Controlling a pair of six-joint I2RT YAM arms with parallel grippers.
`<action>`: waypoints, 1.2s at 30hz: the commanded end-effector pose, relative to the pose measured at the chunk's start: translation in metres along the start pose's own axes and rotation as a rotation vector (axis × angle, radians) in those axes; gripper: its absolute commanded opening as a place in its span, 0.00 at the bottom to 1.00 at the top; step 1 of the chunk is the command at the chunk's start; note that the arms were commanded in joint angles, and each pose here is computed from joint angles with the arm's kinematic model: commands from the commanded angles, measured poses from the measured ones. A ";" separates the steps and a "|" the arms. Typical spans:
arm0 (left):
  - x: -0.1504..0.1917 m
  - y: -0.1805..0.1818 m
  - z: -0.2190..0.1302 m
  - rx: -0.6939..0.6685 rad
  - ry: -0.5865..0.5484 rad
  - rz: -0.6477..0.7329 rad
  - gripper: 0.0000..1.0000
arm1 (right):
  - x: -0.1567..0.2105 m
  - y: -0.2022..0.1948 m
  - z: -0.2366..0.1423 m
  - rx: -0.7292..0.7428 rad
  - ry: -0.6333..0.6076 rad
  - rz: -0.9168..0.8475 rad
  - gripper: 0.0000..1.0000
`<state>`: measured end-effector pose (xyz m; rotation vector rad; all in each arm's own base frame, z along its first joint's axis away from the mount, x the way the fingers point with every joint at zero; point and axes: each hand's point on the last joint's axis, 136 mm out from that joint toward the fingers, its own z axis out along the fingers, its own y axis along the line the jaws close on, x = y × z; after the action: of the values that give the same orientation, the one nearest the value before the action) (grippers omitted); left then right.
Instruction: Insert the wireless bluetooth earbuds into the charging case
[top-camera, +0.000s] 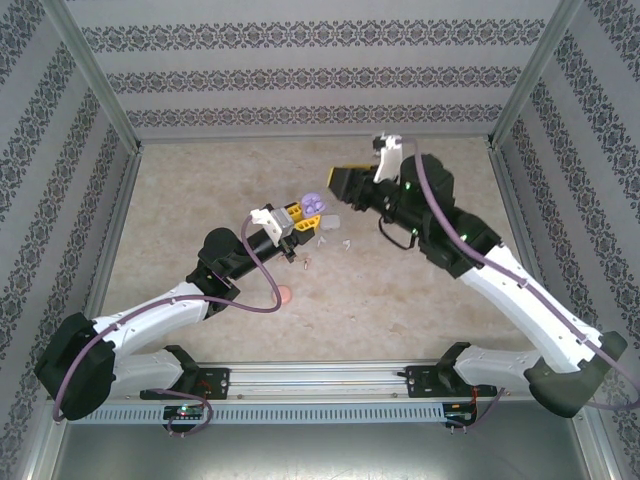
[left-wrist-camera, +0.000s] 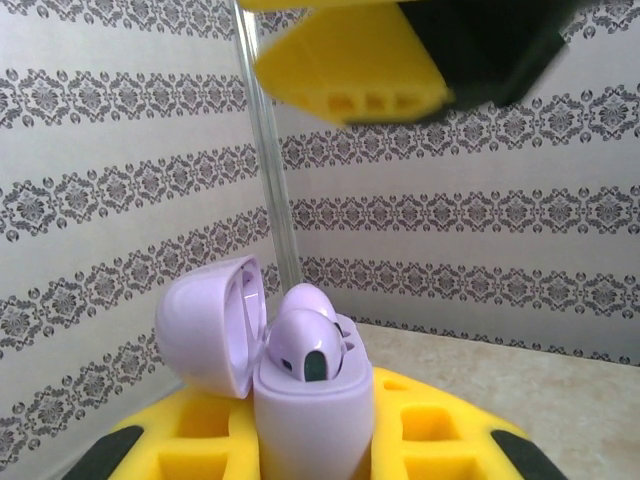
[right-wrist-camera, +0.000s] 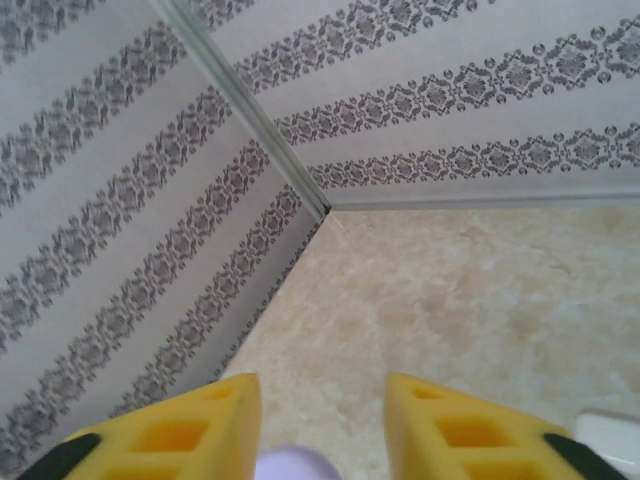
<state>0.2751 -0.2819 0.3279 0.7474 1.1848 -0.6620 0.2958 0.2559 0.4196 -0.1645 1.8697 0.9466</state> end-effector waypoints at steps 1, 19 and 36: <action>-0.015 -0.005 0.005 0.045 -0.027 0.031 0.00 | 0.017 -0.007 0.011 -0.006 0.175 0.037 0.26; -0.004 -0.008 0.019 0.082 0.015 0.012 0.00 | 0.088 -0.007 0.036 -0.064 0.542 0.068 0.05; 0.065 0.011 0.054 -0.020 0.260 -0.310 0.00 | 0.043 -0.161 -0.040 0.415 0.082 0.295 0.35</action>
<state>0.3146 -0.3238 0.2990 0.7583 1.4140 -0.7820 0.3158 0.1464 0.3202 0.2302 2.1806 0.7732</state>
